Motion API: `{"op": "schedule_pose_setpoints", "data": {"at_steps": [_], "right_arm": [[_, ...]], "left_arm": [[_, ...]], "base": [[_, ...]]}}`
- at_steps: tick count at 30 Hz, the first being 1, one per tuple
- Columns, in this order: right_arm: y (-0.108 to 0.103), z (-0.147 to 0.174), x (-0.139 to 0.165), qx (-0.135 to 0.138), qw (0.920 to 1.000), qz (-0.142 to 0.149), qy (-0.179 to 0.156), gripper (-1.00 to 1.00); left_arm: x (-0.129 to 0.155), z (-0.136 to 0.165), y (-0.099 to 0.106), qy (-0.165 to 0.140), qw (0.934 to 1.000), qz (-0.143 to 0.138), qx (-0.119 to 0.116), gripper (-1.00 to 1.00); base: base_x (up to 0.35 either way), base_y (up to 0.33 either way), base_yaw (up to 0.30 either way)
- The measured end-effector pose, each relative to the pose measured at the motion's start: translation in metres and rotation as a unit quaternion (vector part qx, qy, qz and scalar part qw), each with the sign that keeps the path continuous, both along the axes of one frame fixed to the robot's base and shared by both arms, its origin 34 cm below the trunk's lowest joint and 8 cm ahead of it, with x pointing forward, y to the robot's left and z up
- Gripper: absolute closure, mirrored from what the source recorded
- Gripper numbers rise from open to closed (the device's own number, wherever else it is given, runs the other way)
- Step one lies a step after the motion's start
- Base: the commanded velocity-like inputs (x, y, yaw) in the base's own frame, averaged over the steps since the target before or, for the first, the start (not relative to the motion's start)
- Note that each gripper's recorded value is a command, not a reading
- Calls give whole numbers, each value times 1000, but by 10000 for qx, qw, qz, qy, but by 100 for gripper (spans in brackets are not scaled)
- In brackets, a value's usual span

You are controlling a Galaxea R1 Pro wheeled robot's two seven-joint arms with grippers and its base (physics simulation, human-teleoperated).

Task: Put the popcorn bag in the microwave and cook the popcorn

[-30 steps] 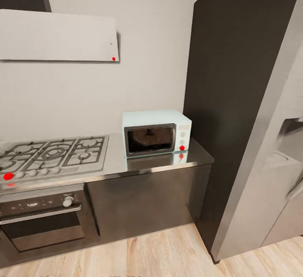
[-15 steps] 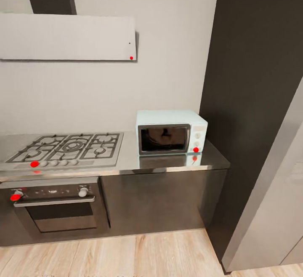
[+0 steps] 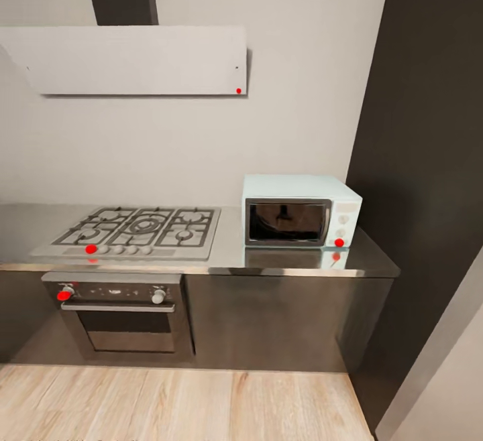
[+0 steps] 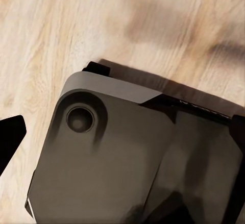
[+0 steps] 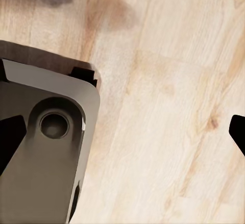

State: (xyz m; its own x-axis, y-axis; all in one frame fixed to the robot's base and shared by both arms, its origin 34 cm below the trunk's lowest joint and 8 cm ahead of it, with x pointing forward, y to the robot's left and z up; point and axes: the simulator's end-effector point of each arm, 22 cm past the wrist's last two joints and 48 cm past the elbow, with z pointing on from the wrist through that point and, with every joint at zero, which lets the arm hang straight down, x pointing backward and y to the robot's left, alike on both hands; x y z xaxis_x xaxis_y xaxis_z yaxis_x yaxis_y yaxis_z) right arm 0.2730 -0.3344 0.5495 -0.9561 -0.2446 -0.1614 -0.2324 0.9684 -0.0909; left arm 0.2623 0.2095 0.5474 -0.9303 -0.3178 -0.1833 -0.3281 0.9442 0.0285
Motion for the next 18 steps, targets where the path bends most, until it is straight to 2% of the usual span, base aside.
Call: {"op": "schedule_pose_setpoints", "data": {"at_steps": [10, 14, 18], "right_arm": [[2, 0, 0, 12, 10000, 1, -5, -100], [10, -1, -2, 66, 10000, 2, 41, -100], [15, -2, -2, 106, 9999, 25, 49, -100]], "left_arm": [[1, 0, 0, -9, 10000, -7, -1, -100], [-1, -1, 9, 37, 9999, -97, 26, -100], [-1, -1, 12, 34, 9999, -103, 46, -100]], "base": [[0, 0, 2], [243, 0, 0], [52, 0, 0]]}}
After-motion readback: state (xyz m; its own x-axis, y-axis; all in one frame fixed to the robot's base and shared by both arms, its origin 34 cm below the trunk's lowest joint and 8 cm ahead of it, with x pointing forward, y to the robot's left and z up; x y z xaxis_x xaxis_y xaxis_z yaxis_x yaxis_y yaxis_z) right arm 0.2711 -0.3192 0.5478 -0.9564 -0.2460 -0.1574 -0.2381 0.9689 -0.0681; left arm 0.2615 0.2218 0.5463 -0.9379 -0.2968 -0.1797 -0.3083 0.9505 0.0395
